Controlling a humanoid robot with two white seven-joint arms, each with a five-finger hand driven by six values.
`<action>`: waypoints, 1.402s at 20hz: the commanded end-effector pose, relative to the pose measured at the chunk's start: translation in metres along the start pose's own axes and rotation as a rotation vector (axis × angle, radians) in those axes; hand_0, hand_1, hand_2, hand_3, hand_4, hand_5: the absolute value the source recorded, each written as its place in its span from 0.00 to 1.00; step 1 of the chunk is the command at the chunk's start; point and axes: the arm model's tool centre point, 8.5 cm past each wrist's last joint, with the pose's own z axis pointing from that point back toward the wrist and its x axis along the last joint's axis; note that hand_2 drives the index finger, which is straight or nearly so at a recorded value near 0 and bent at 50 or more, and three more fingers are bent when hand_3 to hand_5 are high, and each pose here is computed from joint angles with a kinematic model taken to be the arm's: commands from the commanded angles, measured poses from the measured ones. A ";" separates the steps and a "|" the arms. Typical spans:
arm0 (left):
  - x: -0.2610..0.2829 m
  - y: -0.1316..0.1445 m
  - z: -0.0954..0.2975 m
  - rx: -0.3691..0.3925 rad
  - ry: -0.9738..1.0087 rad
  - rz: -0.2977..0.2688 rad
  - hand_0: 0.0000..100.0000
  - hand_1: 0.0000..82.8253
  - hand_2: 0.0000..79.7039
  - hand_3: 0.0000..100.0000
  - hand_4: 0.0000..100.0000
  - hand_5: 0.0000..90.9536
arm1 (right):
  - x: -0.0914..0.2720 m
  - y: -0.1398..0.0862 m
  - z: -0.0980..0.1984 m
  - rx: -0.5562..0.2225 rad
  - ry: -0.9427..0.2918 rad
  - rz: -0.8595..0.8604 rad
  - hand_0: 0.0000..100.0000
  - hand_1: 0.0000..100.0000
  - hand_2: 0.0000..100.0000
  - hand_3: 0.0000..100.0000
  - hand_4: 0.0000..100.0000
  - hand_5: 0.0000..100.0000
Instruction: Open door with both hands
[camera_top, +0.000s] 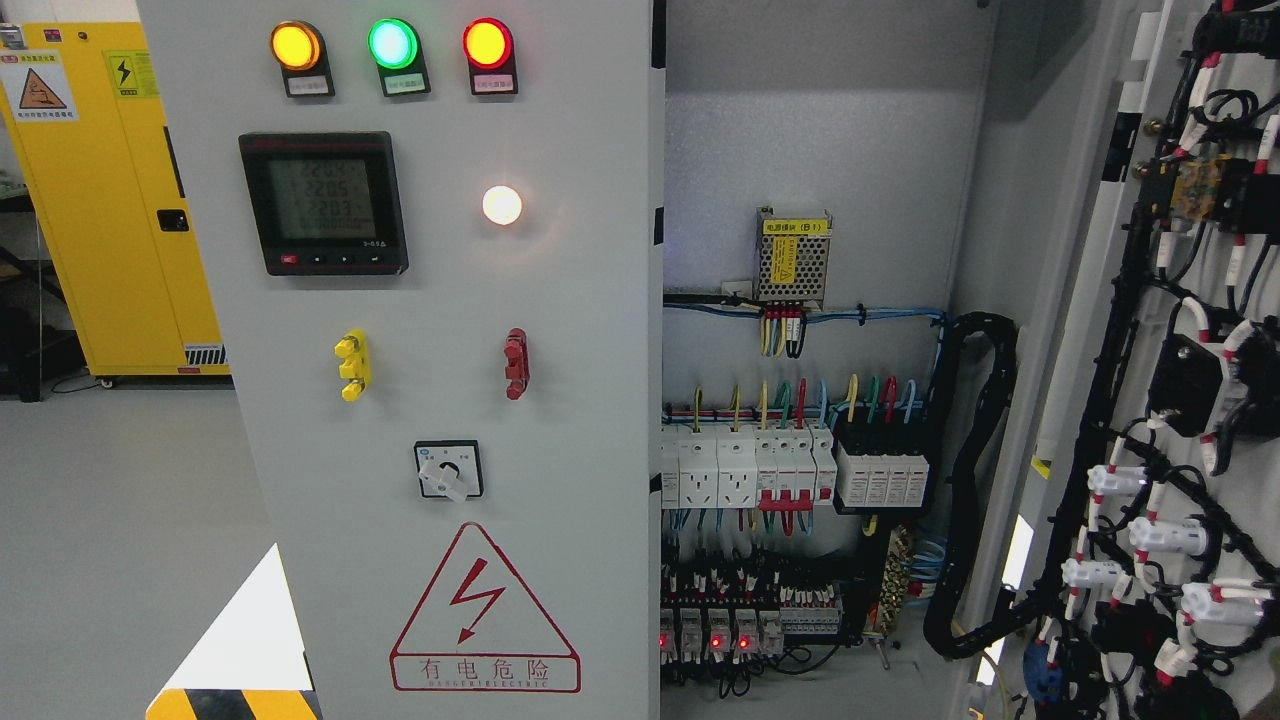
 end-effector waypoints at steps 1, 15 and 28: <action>-0.124 0.053 0.042 0.183 0.297 -0.047 0.12 0.67 0.00 0.00 0.00 0.00 | 0.005 0.010 -0.001 0.015 -0.016 -0.001 0.00 0.50 0.04 0.00 0.00 0.00; -0.183 0.029 0.057 0.168 0.420 -0.039 0.12 0.67 0.00 0.00 0.00 0.00 | 0.049 0.032 0.008 0.080 -0.258 0.021 0.00 0.50 0.04 0.00 0.00 0.00; -0.174 0.037 0.055 0.234 0.407 -0.072 0.12 0.67 0.00 0.00 0.00 0.00 | 0.172 0.146 0.131 0.375 -0.863 0.172 0.00 0.50 0.04 0.00 0.00 0.00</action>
